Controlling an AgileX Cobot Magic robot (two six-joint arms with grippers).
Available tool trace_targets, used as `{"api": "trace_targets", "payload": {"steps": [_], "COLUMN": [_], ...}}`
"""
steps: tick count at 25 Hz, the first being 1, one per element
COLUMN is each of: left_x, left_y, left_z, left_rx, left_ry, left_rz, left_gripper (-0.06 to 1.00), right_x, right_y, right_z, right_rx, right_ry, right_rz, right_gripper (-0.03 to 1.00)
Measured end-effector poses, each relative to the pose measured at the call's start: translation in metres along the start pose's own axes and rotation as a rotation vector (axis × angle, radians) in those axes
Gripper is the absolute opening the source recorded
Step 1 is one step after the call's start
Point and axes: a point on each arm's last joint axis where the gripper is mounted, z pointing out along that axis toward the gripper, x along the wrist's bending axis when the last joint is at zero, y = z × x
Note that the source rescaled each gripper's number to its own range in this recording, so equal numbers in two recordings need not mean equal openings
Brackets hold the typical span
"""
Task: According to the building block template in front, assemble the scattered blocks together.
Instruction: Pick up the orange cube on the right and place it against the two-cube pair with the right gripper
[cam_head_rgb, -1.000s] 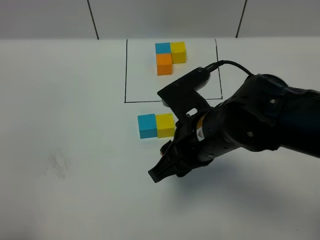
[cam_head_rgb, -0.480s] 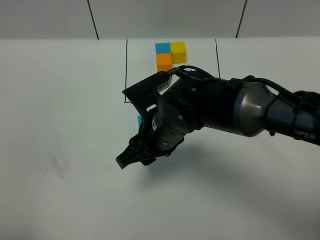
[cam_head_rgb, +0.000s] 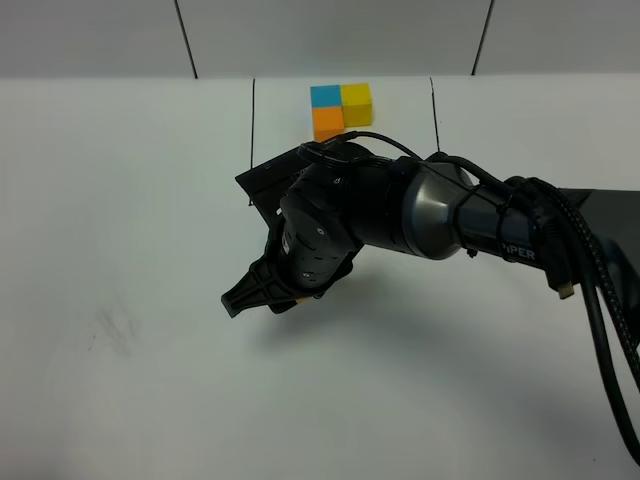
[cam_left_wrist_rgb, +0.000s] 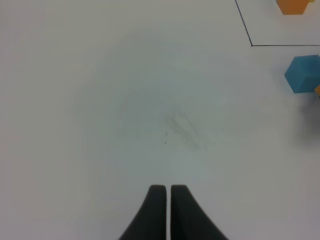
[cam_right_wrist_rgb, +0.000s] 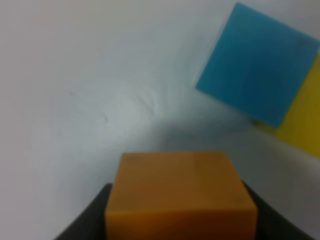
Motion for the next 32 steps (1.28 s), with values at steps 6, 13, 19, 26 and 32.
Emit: {"api": "trace_targets", "payload": {"steps": [6, 13, 19, 26, 32], "left_x": [0.0, 0.0, 0.0, 0.0, 0.0], "left_y": [0.0, 0.0, 0.0, 0.0, 0.0], "left_z": [0.0, 0.0, 0.0, 0.0, 0.0], "left_rx": [0.0, 0.0, 0.0, 0.0, 0.0], "left_ry": [0.0, 0.0, 0.0, 0.0, 0.0], "left_rz": [0.0, 0.0, 0.0, 0.0, 0.0], "left_gripper": [0.0, 0.0, 0.0, 0.0, 0.0], "right_x": [-0.0017, -0.0012, 0.0023, 0.0006, -0.0025], "right_y": [-0.0048, -0.0083, -0.008, -0.0044, -0.0022], "right_z": [-0.0001, -0.0004, -0.0005, -0.0001, 0.0009], "right_rx": [0.053, 0.092, 0.091, 0.049, 0.024], "right_ry": [-0.019, -0.015, 0.017, 0.0, -0.034], "right_rz": [0.006, 0.058, 0.178, 0.272, 0.313], "right_gripper": [0.54, 0.54, 0.54, 0.54, 0.54]}}
